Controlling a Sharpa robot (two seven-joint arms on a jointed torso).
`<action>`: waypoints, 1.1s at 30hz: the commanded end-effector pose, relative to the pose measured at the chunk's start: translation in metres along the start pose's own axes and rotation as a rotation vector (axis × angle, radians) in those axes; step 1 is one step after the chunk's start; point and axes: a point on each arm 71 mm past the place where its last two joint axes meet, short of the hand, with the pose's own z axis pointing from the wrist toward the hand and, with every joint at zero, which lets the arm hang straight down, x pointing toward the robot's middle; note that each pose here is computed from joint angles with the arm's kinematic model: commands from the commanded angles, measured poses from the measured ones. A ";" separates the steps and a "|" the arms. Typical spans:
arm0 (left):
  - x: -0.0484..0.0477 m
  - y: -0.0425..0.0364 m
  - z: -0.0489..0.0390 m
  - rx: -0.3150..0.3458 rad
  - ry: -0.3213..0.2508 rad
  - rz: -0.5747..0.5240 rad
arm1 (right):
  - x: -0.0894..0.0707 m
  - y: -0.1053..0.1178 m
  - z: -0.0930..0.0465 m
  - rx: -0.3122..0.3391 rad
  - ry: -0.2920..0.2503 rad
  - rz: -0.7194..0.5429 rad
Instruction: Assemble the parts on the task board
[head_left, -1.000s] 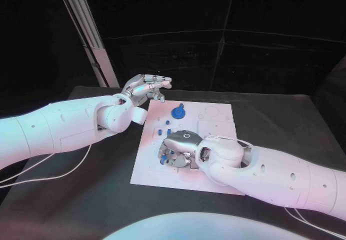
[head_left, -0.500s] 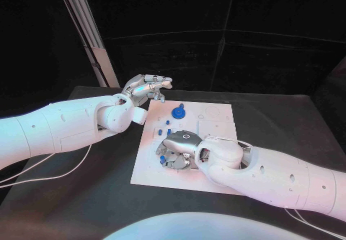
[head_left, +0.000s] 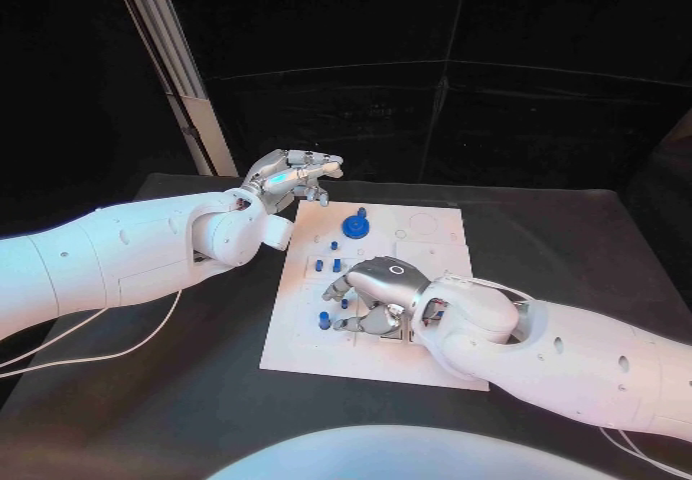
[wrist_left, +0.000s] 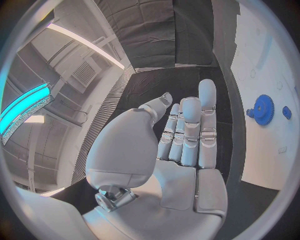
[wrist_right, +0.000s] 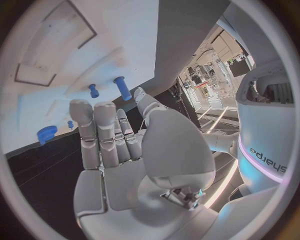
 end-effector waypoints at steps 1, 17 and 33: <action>-0.0002 -0.0015 -0.0004 0.005 0.009 -0.008 | -0.012 -0.010 -0.018 0.037 -0.101 0.130; -0.0029 0.0035 -0.0044 -0.008 0.006 -0.002 | -0.034 -0.093 -0.124 0.604 -0.035 0.325; -0.0041 0.0080 -0.0060 -0.016 0.006 -0.003 | -0.032 -0.100 -0.141 0.731 0.046 0.165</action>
